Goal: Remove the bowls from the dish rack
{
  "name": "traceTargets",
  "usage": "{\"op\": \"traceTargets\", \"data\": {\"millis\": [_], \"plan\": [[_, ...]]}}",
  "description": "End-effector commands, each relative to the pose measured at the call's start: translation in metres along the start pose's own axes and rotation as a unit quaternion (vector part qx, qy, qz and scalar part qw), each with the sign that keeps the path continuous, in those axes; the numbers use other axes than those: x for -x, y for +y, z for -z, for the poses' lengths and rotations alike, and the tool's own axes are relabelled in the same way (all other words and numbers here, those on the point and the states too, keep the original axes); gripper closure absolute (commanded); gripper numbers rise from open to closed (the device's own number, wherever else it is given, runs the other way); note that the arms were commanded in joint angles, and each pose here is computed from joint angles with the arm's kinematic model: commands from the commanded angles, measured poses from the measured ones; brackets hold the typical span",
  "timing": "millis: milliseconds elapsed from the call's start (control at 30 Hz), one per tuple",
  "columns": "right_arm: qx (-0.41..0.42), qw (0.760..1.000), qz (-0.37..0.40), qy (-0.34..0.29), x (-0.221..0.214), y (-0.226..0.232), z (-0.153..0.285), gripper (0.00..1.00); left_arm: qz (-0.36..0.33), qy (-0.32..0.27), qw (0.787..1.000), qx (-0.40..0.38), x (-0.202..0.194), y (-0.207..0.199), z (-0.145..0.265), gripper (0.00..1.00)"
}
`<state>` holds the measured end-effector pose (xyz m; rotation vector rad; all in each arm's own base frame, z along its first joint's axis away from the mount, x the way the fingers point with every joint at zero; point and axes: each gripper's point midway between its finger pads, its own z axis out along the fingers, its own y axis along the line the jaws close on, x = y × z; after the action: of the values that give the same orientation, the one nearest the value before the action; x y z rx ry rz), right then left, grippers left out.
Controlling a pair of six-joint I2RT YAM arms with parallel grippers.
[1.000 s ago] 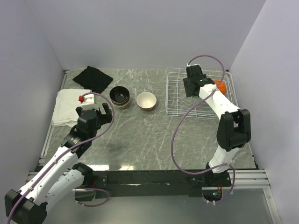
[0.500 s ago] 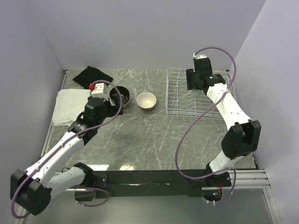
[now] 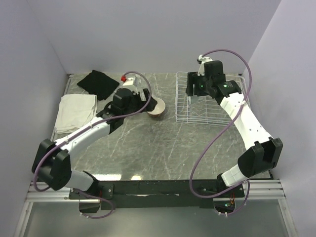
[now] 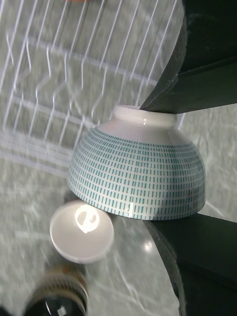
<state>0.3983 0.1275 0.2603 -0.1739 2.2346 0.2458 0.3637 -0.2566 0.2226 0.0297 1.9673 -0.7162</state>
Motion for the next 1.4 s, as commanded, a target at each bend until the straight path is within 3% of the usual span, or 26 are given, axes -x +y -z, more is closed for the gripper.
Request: {"op": "traceTargets", "data": {"millis": [0, 400, 833, 1133, 1300, 1367], "plan": [[0.102, 0.993, -0.014, -0.054, 0.023, 0.052, 0.03, 0.52, 0.026, -0.023, 0.996, -0.086, 0.023, -0.049, -0.011, 0.0], [0.231, 0.97, -0.057, -0.054, 0.007, 0.111, 0.044, 0.52, 0.059, 0.005, 0.985, -0.16, 0.003, -0.084, -0.03, 0.01], [0.31, 0.942, -0.107, -0.065, 0.001, 0.136, 0.055, 0.52, 0.106, 0.052, 0.975, -0.19, -0.027, -0.089, -0.034, 0.17], [0.332, 0.93, -0.14, -0.072, -0.009, 0.14, 0.054, 0.52, 0.15, 0.063, 0.969, -0.185, -0.035, -0.08, -0.029, 0.43], [0.334, 0.927, -0.153, -0.078, -0.012, 0.137, 0.051, 0.51, 0.174, 0.054, 0.965, -0.186, -0.033, -0.065, -0.022, 0.73], [0.336, 0.925, -0.158, -0.076, -0.015, 0.135, 0.049, 0.51, 0.181, 0.056, 0.964, -0.188, -0.035, -0.061, -0.02, 0.77]]}}
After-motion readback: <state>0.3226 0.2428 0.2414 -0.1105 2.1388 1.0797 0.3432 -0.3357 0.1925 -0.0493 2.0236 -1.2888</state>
